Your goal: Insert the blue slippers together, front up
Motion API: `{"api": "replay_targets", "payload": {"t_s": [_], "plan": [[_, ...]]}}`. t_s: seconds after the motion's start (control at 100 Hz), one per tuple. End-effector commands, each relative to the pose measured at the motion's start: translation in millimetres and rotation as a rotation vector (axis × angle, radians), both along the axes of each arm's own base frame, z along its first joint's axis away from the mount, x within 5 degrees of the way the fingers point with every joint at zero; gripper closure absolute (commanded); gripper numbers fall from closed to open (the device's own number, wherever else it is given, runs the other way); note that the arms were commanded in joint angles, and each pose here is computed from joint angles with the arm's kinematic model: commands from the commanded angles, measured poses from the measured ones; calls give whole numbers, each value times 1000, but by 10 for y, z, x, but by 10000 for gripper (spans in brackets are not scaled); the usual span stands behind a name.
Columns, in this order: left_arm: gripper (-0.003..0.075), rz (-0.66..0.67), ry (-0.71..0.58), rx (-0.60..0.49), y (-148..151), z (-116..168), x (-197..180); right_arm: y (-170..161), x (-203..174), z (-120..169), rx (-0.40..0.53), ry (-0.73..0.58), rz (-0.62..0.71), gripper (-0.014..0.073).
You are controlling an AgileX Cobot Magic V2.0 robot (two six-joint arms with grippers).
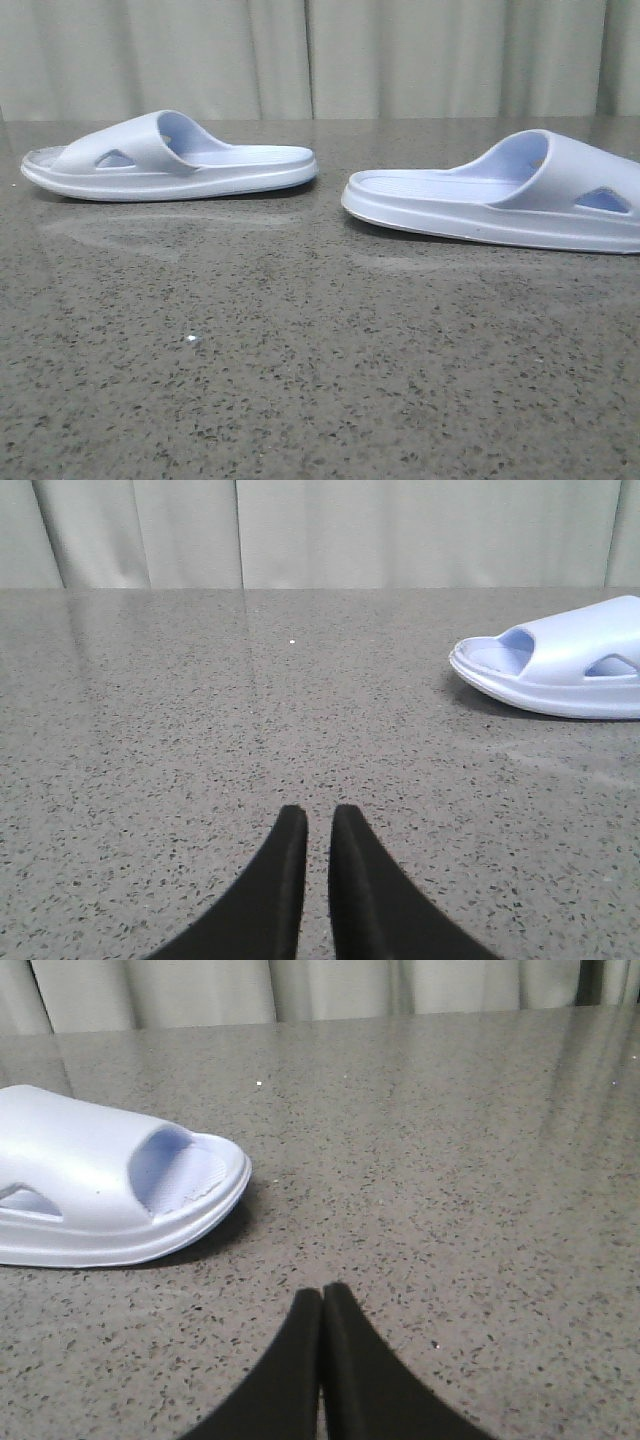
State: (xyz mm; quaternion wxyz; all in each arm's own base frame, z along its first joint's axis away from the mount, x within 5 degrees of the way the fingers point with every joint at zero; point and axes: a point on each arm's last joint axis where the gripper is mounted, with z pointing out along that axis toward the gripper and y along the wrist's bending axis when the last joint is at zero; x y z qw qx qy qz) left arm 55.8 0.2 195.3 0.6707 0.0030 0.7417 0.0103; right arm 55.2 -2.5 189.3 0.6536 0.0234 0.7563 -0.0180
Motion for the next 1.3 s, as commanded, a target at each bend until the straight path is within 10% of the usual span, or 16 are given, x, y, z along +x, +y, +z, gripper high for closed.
{"api": "replay_targets", "payload": {"t_s": [0.0,1.29], "plan": [[705,8,-100,-10,5,57,-15,-8,0,16,-19,-83,-8,673],[705,6,-142,-140,-1,94,-16,-19,-3,151,58,-237,-24,673]]}}
